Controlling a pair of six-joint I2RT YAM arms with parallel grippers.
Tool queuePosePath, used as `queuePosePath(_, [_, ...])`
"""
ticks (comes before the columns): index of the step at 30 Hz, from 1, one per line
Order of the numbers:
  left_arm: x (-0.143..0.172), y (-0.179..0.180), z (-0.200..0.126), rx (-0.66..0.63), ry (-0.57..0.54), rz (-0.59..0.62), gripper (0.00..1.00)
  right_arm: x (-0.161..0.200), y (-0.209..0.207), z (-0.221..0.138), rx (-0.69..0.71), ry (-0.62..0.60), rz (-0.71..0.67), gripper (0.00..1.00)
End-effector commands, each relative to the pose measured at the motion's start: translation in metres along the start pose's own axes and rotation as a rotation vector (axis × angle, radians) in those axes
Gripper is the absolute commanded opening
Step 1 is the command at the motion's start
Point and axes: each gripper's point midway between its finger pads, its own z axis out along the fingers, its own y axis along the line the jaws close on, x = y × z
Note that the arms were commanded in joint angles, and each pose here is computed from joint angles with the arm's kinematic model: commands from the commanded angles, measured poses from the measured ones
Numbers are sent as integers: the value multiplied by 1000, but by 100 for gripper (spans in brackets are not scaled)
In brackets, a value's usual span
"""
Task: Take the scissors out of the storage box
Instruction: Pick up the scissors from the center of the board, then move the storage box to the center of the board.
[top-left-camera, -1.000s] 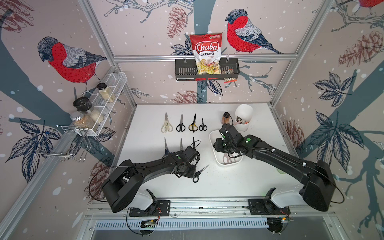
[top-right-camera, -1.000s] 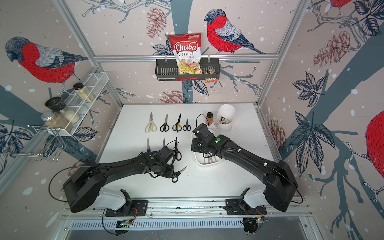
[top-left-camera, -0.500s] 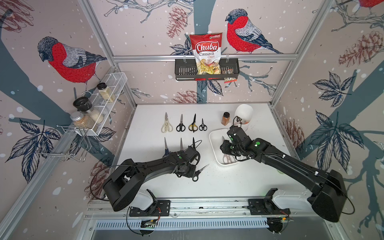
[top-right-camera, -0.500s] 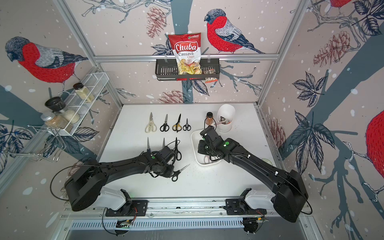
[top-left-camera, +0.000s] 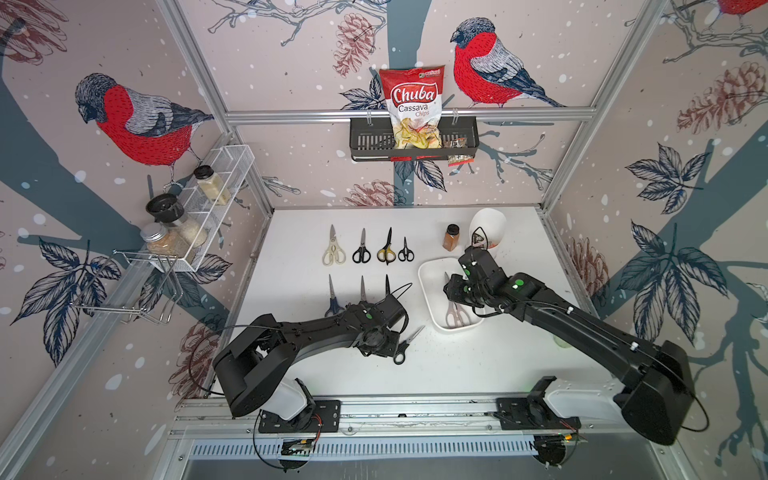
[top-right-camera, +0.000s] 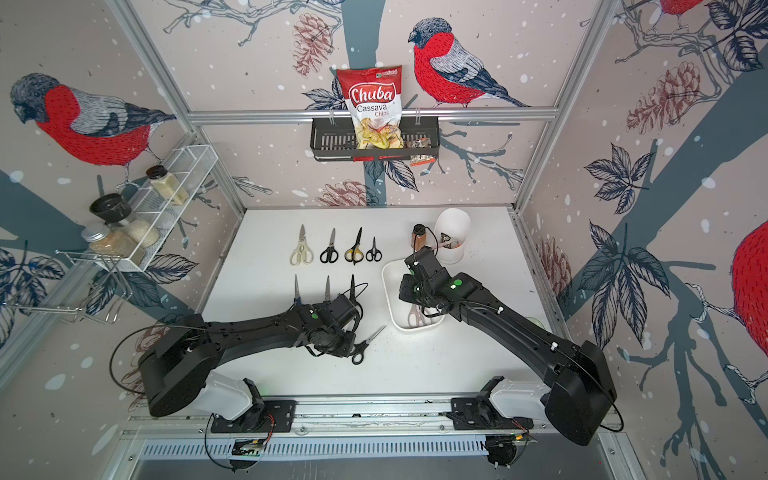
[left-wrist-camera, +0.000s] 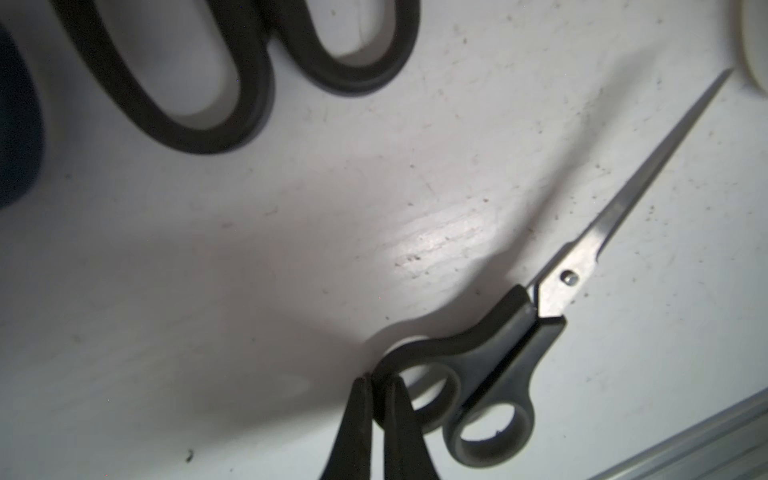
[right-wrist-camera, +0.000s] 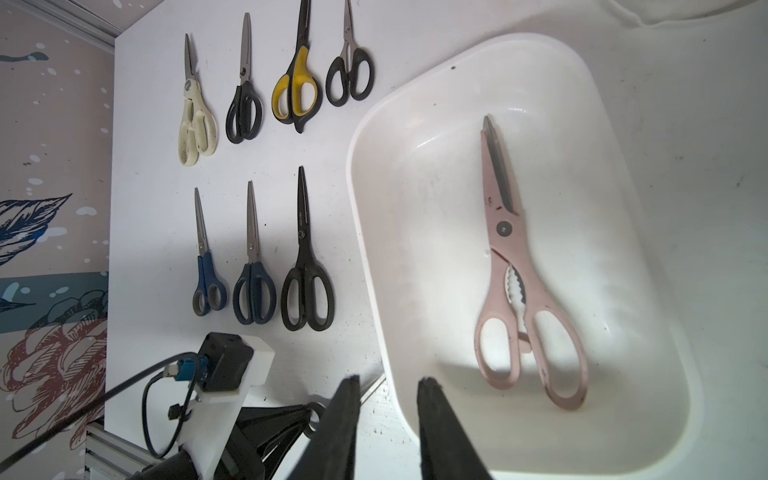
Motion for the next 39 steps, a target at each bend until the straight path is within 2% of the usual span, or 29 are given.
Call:
queuePosePath(1, [-7,-14,-9,49,-5,-94,0,-9,6,-2,-14,-24,-16,30])
queuePosePath(4, [-20,-24,-18,73,-37,-146,0,-13,10,-2,-25,-30,-21,30])
queuePosePath(7, [-30,-22,-25,39,-67,-180,0,-16,11,-2,-28,-35,-23,30])
queuePosePath(14, [-45,-4,-27,-30,-82,-270,0,-26,19,-5,-71,-57,-25,30])
queuePosePath(19, [-50,11,-36,-49,-104,-290,0,-18,32,12,-117,-12,-71,30])
queuePosePath(25, [-50,28,-51,-78,-128,-301,0,0,29,51,-48,66,-141,34])
queuePosePath(33, [-61,30,-61,-33,-207,-386,0,7,9,95,123,102,-175,37])
queuePosePath(39, [-67,27,-60,-19,-223,-402,0,12,6,113,144,126,-175,35])
